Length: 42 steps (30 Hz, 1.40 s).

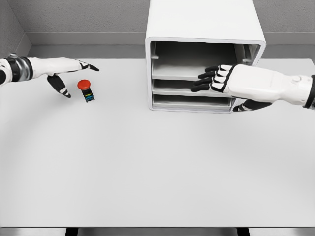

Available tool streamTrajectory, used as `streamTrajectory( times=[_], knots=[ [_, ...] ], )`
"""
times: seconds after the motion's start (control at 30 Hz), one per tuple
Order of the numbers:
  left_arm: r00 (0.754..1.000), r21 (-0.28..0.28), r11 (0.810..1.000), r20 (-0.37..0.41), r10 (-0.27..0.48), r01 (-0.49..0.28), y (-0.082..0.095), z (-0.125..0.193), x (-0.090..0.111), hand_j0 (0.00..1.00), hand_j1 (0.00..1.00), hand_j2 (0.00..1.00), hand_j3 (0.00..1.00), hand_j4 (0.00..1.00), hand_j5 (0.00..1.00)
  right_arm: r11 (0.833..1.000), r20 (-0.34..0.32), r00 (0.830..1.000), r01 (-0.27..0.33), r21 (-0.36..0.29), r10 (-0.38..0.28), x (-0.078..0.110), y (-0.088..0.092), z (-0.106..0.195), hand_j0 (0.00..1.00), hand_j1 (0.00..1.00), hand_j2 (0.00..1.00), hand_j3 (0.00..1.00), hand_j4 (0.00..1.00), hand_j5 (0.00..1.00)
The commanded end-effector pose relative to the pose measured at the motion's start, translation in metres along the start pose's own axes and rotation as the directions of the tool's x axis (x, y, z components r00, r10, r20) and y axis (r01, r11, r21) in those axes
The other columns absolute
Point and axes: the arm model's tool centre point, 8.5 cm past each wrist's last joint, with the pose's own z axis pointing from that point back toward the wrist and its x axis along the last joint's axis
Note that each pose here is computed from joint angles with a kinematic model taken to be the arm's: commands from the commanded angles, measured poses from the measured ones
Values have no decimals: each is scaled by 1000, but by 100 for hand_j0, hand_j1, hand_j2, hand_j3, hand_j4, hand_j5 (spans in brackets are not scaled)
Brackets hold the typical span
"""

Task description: Slide open multi-storey tabletop storage cabinets and put open load switch and slide close multi-storey tabletop storage cabinets

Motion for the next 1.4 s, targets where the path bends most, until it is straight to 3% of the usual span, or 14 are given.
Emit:
streamTrajectory(
  times=[0.0, 0.3, 0.63, 0.77, 0.9, 1.23, 1.37],
  knots=[
    [1000, -5, 1000, 7, 1, -1, -1, -4, 3, 100, 100, 100, 100, 100, 100, 1000, 34, 999, 17, 5, -18, 5, 9, -14, 100, 100, 100, 100, 100, 100],
    [999, -45, 998, -8, -43, 42, -3, -11, 6, 100, 100, 100, 100, 100, 100, 996, -122, 989, 81, -23, -83, -11, 6, -22, 100, 100, 100, 100, 100, 100],
    [999, -60, 997, -8, -46, 46, -7, -17, 8, 100, 100, 100, 100, 100, 100, 994, -111, 988, 113, 5, -112, -8, 12, -44, 100, 100, 100, 100, 100, 100],
    [999, -69, 996, -6, -49, 49, -9, -18, 9, 100, 100, 100, 100, 100, 100, 989, -158, 976, 147, -9, -146, -13, 8, -51, 100, 100, 100, 100, 100, 100],
    [999, -69, 996, -5, -51, 50, -9, -19, 9, 100, 100, 100, 100, 100, 100, 987, -148, 976, 161, 2, -159, -11, 9, -64, 100, 100, 100, 100, 100, 100],
    [999, -67, 996, -1, -51, 51, -8, -19, 10, 100, 100, 100, 100, 100, 100, 985, -138, 977, 170, 32, -164, -9, 15, -68, 100, 100, 100, 100, 100, 100],
    [999, -66, 996, 0, -52, 52, -8, -19, 11, 100, 100, 100, 100, 100, 100, 982, -160, 971, 187, 41, -178, -16, 18, -66, 100, 100, 100, 100, 100, 100]
  ],
)
